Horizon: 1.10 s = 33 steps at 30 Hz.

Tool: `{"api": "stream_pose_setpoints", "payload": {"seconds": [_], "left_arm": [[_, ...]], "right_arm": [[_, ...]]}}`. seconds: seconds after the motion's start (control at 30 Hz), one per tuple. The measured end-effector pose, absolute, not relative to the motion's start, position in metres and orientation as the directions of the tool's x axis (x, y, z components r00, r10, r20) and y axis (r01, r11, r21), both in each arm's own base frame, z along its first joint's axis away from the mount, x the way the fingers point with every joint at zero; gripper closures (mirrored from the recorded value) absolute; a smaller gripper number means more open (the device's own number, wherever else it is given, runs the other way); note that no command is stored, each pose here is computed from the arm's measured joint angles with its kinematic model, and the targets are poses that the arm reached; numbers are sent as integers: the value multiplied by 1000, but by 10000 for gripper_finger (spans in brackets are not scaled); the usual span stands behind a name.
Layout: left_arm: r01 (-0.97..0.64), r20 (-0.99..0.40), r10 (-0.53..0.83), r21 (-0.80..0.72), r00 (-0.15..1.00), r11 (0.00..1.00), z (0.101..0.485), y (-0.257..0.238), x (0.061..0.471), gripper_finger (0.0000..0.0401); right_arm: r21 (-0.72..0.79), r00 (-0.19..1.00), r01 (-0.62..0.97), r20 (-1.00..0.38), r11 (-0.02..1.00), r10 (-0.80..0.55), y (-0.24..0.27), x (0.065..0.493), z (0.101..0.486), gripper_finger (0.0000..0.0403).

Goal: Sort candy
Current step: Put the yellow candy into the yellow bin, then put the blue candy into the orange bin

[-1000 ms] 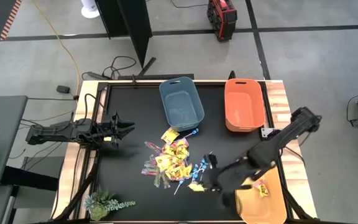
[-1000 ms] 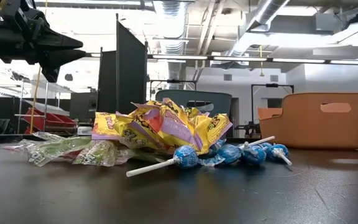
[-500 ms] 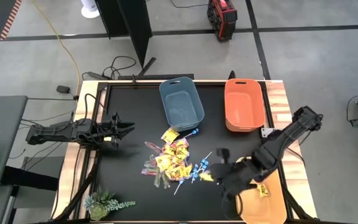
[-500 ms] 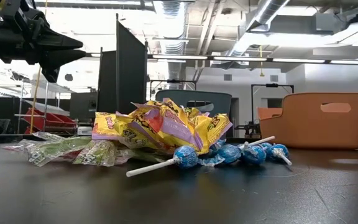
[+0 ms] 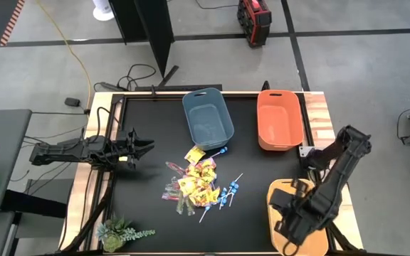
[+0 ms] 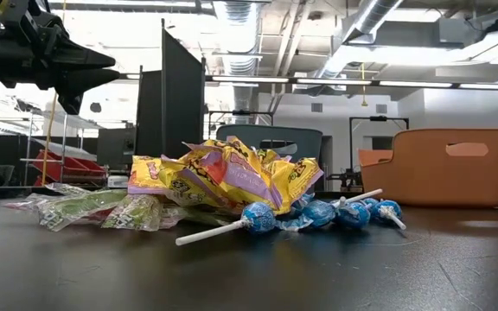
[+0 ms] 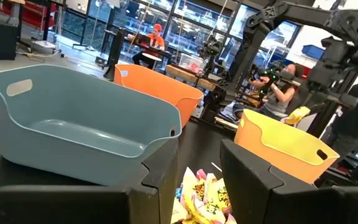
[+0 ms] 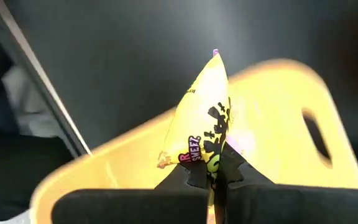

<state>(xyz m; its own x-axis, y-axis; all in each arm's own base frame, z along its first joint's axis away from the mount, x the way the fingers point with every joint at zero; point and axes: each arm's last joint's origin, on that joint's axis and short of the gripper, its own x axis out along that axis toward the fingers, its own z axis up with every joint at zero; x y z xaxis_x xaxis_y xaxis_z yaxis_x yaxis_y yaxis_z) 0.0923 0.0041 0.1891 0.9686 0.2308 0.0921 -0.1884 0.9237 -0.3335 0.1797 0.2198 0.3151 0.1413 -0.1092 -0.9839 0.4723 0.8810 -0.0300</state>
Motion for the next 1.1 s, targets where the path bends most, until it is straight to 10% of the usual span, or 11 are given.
{"api": "stream_pose_setpoints", "payload": {"seconds": [0.2, 0.6, 1.1], "left_arm": [[-188, 92, 231, -336, 969, 923, 189, 4, 92, 285], [-186, 93, 230, -341, 969, 921, 189, 4, 92, 285], [-185, 93, 230, -347, 969, 919, 189, 4, 92, 285]], "right_arm": [[-136, 39, 568, -981, 812, -191, 237, 171, 294, 353], [-230, -67, 541, -970, 809, -232, 248, 181, 270, 126], [-286, 195, 134, -931, 949, -308, 188, 265, 271, 122]]}}
